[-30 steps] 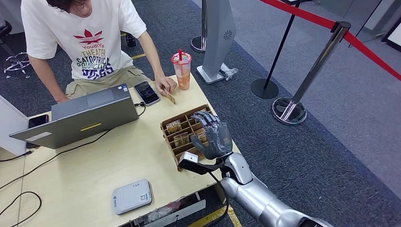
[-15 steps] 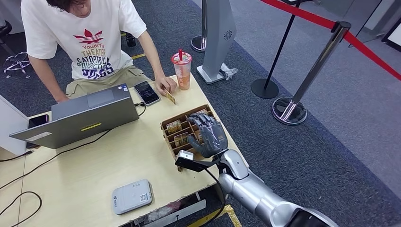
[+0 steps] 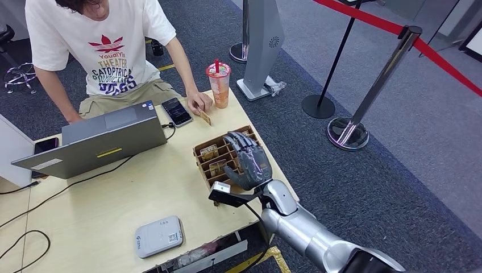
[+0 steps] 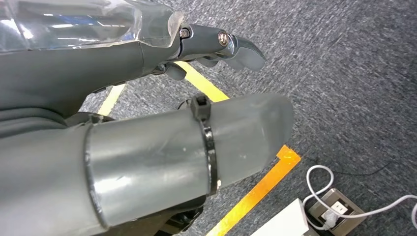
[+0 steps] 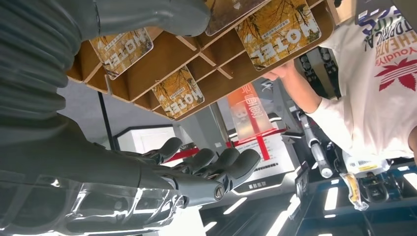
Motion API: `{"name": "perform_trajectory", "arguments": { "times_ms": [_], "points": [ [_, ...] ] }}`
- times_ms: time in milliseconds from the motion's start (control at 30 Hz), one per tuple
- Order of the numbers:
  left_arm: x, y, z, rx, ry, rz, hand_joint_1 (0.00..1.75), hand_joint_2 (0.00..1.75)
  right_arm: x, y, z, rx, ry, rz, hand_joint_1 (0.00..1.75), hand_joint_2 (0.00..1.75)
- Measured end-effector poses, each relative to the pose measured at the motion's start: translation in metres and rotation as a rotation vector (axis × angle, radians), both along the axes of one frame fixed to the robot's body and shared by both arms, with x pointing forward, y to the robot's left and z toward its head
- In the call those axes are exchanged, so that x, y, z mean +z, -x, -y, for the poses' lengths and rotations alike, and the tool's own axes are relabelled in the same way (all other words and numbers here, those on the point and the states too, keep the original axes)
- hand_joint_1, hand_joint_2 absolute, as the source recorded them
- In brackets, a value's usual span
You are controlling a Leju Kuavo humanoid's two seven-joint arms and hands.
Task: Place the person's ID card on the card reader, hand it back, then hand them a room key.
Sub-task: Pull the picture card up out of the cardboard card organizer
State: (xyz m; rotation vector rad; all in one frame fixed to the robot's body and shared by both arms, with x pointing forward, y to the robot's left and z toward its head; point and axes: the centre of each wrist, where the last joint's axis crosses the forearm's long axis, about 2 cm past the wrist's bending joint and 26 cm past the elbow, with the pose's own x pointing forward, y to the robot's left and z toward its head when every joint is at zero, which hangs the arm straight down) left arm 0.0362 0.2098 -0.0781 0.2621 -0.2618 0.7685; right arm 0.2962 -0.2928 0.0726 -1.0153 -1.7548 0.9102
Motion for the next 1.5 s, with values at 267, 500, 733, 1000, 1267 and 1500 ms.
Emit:
{"name": "perform_trajectory", "arguments": {
  "times_ms": [267,500,733,1000,1267,1500],
  "points": [
    [0.005,-0.001,0.002,-0.001,0.001,0.011,0.0,0.0,-0.002,0.003,-0.001,-0.004,0.01,-0.012,0.53,1.75],
    [0.008,0.001,0.002,0.008,0.008,0.009,0.0,0.0,-0.001,0.005,0.001,-0.007,0.006,-0.008,0.68,1.75],
    [0.01,0.002,0.004,0.008,0.008,0.01,0.0,0.0,-0.001,0.004,0.001,-0.004,0.007,-0.014,0.65,1.75],
    [0.014,0.003,0.008,0.005,0.005,0.015,0.0,0.0,-0.001,0.005,0.001,-0.006,0.006,-0.014,0.63,1.75],
    [0.015,0.003,0.009,0.0,0.013,0.016,0.0,0.0,-0.004,0.01,0.002,-0.017,0.002,-0.024,0.76,1.75],
    [0.016,0.006,0.011,0.004,0.016,0.015,0.0,0.0,-0.009,0.018,0.009,-0.045,0.003,-0.044,0.73,1.75]
  ]
}}
